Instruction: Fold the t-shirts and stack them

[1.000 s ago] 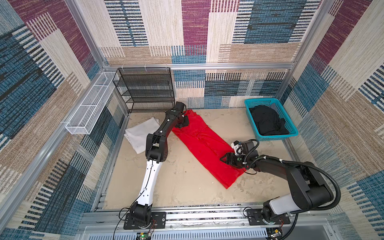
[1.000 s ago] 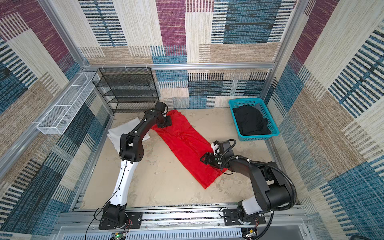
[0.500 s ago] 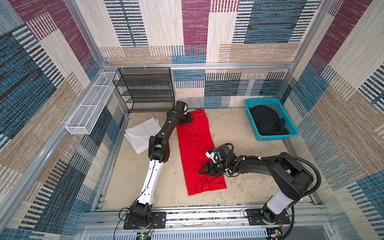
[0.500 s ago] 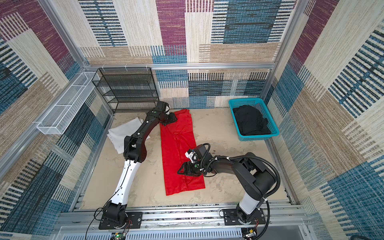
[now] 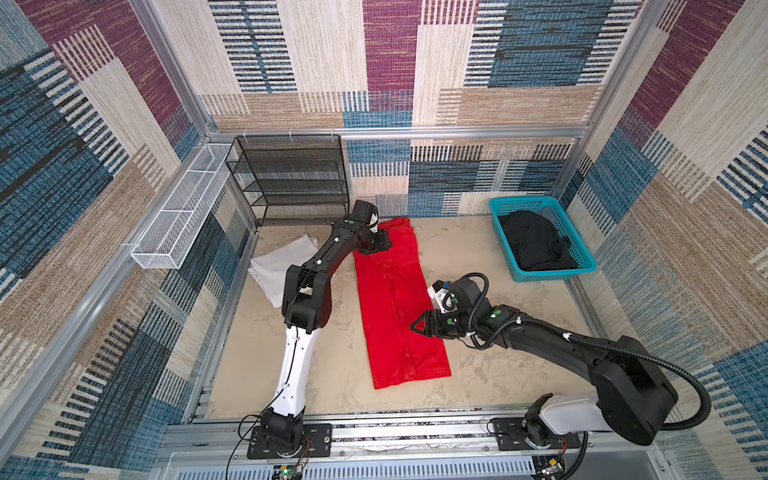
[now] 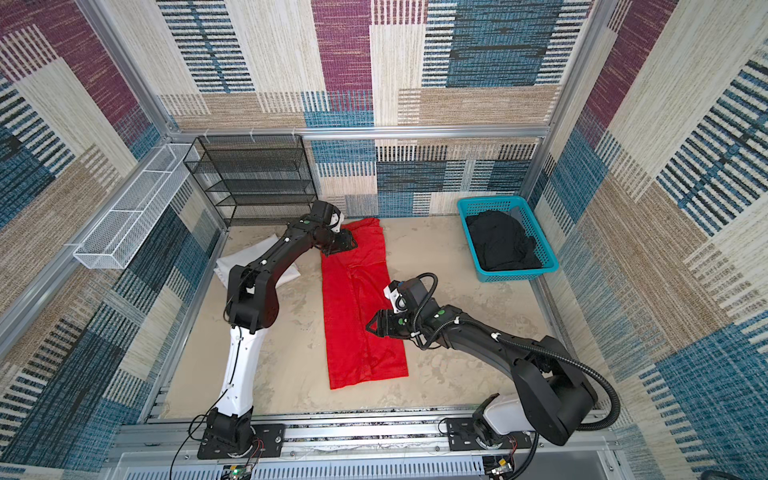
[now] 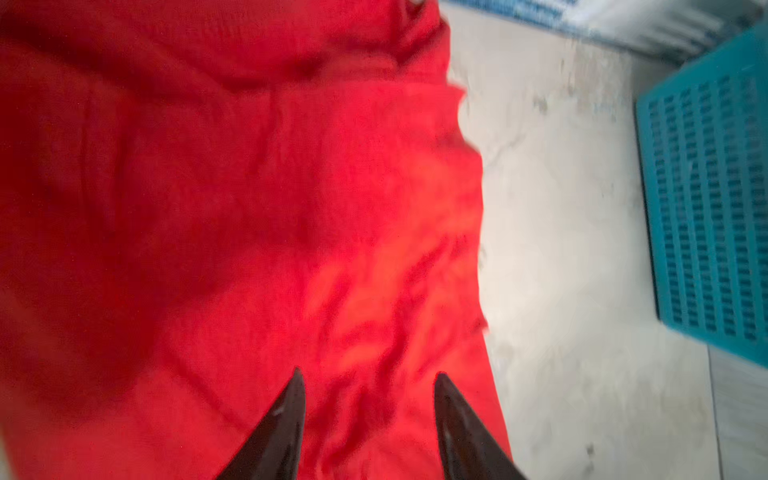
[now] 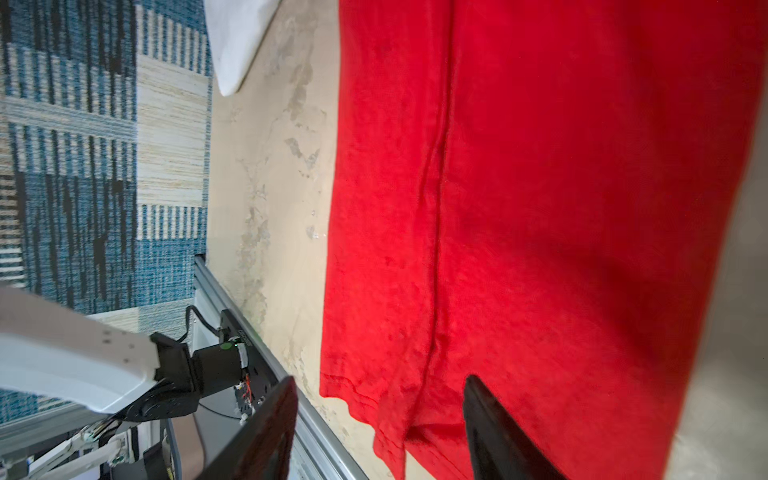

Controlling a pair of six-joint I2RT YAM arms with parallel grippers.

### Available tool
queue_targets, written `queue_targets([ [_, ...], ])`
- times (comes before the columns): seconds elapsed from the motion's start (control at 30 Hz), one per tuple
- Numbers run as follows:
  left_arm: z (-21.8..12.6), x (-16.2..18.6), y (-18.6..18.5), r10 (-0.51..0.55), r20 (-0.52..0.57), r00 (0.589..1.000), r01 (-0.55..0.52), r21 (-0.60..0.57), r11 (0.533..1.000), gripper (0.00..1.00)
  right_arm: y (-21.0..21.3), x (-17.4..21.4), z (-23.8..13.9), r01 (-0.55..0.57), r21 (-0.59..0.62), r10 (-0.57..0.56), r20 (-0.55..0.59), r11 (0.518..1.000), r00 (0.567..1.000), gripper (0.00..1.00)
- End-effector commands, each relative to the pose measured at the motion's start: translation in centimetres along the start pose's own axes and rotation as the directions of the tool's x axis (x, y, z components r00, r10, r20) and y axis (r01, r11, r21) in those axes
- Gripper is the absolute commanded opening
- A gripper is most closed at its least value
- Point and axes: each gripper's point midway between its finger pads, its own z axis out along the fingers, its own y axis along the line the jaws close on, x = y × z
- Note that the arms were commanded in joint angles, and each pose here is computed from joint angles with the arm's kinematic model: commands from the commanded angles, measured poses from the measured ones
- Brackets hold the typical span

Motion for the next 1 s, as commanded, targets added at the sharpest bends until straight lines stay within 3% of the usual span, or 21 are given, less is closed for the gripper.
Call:
queue_targets([
  [0.0,-4.5,3.7,-1.0,0.039,0.002,0.999,-0.039,-0.015,0.999,0.52,-1.3,1.0,0.0,0.018,0.043,-0.018,-0.012,0.999,1.000,0.62],
  [0.23,-8.0,17.4,-0.8,-0.029,-0.088,0.996,0.027,-0.021,0.999,0.47,-1.4,3.2,0.7,0.054,0.021,-0.052,-0.076,0.998,0.996,0.50],
  [0.4,-10.0,24.8,0.2,-0.101,-0.138,0.985,0.095,-0.051,0.994,0.43,-0.8,4.9,1.5,0.058,-0.008,-0.059,-0.119,0.998,0.991,0.33],
  [0.5,-11.1,28.2,1.3,-0.138,-0.148,0.979,0.129,-0.071,0.989,0.44,-0.8,6.0,2.4,0.066,0.009,-0.064,-0.151,0.998,0.986,0.31],
  [0.83,-12.6,32.7,3.1,-0.218,-0.150,0.964,0.211,-0.059,0.976,0.44,-0.6,7.9,4.0,0.068,0.008,-0.065,-0.212,0.998,0.975,0.23],
  [0.97,-12.4,33.4,3.4,-0.216,-0.170,0.962,0.207,-0.071,0.976,0.44,0.4,8.3,4.5,0.084,-0.016,-0.086,-0.229,0.996,0.970,0.26],
])
